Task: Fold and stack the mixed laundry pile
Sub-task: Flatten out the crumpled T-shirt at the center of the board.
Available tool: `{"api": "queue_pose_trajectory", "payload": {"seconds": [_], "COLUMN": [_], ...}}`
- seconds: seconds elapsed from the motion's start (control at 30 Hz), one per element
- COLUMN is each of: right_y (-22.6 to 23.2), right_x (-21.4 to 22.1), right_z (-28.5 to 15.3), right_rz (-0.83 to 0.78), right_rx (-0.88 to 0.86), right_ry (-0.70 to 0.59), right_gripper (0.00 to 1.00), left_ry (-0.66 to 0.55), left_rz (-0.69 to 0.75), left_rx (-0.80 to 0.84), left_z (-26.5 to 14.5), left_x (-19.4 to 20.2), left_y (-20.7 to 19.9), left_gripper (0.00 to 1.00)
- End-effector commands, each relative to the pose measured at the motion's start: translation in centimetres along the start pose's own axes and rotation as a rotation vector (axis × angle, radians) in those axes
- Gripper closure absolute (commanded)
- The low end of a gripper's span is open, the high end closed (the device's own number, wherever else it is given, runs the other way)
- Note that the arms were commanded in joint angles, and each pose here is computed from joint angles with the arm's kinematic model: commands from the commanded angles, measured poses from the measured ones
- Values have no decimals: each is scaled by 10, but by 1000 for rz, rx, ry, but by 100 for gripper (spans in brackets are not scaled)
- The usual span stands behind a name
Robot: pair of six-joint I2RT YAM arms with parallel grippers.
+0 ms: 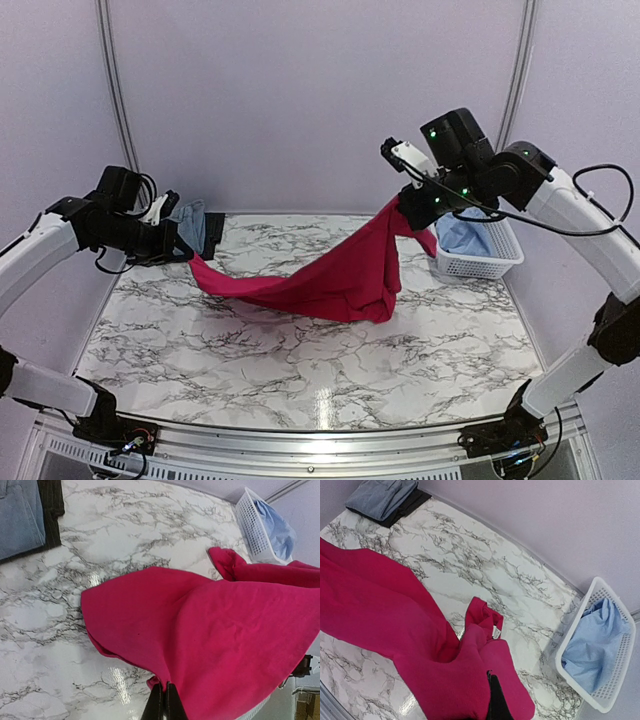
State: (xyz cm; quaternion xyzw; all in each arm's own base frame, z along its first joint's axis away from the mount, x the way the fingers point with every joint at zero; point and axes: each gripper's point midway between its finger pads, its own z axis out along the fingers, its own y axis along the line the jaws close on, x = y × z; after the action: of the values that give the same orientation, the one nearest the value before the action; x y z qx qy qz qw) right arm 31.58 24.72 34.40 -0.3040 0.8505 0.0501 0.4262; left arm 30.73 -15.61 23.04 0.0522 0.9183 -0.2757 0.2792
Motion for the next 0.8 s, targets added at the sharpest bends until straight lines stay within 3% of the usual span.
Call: {"api": "queue_pose_trajectory", "payload": {"seconds": [0.0, 0.13, 0.2, 0.23, 0.3, 0.43, 0.6, 0.77], "right_y": [-12, -34, -28, -21, 2, 57, 123, 127], "right_x": [-11, -27, -26, -22, -6, 44, 136, 173], "right_z": [-1, -1, 5, 7, 16, 31, 44, 44], "right_rz": [102, 129, 111, 104, 106, 190, 205, 246], "right_rx": [17, 64, 17, -18, -133, -389, -496, -459], "right_ry": [-49, -80, -69, -58, -15, 92, 315, 398], "right_gripper": [100, 100, 100, 100, 100, 100, 100, 100], "left_ry": [35, 56, 106, 125, 148, 177, 236, 318], "left_rz": [8, 11, 21, 16, -12, -142, -240, -293], "left_rx": [44, 35, 29, 25, 10, -21, -20, -54], "left_z": [-2, 8, 17, 20, 22, 25, 29, 40], "left_x": [8, 2, 15, 22, 39, 73, 131, 183], "left_y": [-10, -7, -2, 1, 8, 23, 31, 32], "left_gripper": [100, 100, 93, 86, 63, 42, 36, 40]}}
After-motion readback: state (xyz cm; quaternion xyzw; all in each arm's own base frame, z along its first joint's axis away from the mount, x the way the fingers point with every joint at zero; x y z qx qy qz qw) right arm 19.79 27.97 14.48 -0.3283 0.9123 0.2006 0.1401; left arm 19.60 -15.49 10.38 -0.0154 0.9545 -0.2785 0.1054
